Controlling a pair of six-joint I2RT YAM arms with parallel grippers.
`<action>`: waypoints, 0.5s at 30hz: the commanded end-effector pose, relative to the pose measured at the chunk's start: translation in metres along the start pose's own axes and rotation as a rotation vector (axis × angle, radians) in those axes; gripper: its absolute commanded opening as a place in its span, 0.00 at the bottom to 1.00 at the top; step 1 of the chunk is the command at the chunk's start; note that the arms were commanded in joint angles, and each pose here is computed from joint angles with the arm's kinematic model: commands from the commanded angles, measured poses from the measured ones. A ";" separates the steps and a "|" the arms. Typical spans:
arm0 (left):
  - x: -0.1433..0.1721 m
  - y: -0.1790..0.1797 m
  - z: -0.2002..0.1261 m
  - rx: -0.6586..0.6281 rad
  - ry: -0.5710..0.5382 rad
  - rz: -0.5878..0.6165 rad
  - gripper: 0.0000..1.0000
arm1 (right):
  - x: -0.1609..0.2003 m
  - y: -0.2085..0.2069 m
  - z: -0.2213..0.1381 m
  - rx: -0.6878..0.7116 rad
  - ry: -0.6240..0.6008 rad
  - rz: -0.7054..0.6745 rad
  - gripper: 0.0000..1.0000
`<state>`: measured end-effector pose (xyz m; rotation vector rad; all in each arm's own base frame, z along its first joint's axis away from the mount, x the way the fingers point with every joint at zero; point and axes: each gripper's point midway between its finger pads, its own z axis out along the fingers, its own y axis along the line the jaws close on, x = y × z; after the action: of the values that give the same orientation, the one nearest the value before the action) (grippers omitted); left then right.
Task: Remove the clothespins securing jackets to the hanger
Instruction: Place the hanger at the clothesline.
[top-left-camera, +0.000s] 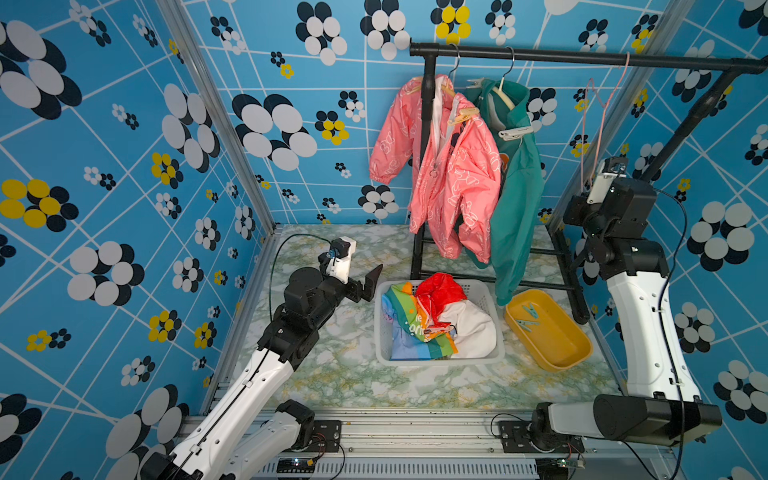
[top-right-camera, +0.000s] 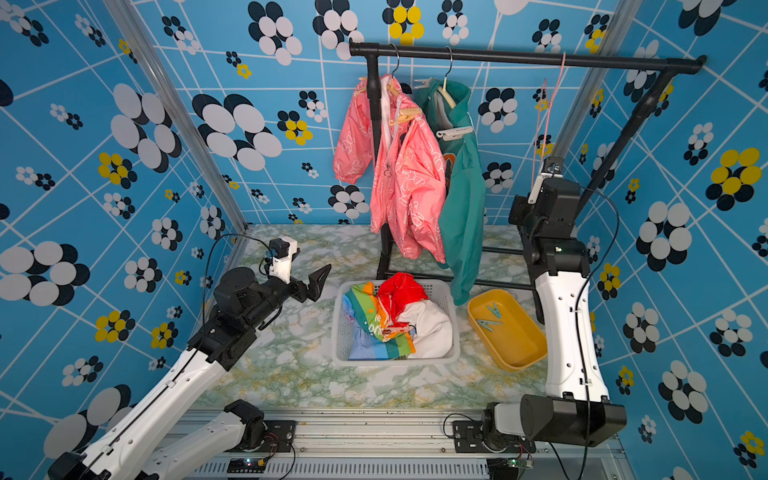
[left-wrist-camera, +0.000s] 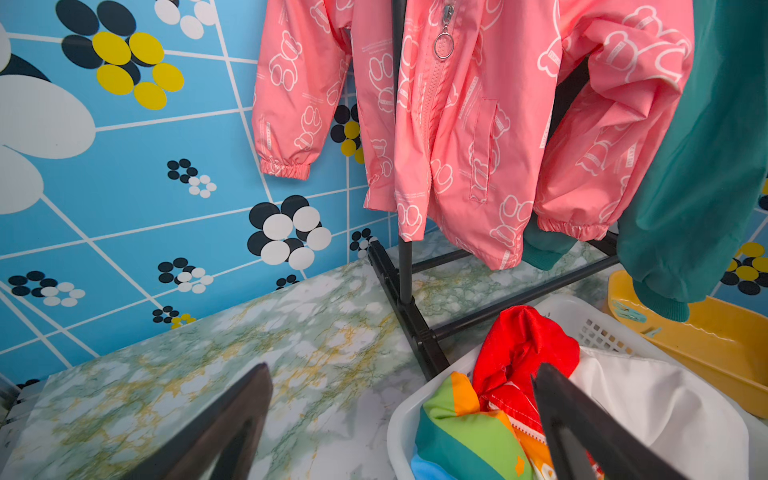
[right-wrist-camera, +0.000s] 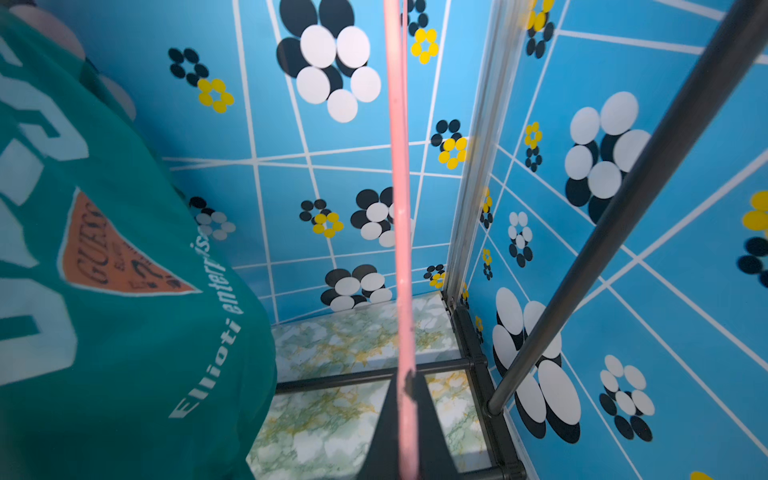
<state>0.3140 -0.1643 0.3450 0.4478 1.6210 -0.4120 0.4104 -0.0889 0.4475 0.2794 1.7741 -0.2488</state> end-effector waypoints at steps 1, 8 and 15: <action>-0.001 0.003 0.003 -0.006 0.000 -0.012 1.00 | 0.047 -0.035 0.010 0.075 0.150 0.114 0.00; 0.001 0.003 0.004 -0.004 0.006 -0.019 0.99 | 0.062 -0.086 0.015 0.171 0.175 0.199 0.00; 0.002 0.003 0.007 -0.003 0.014 -0.021 0.99 | 0.062 -0.095 0.003 0.196 0.173 0.227 0.16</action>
<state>0.3182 -0.1663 0.3380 0.4513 1.6420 -0.4114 0.3918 -0.1681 0.4485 0.4843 1.6910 -0.2538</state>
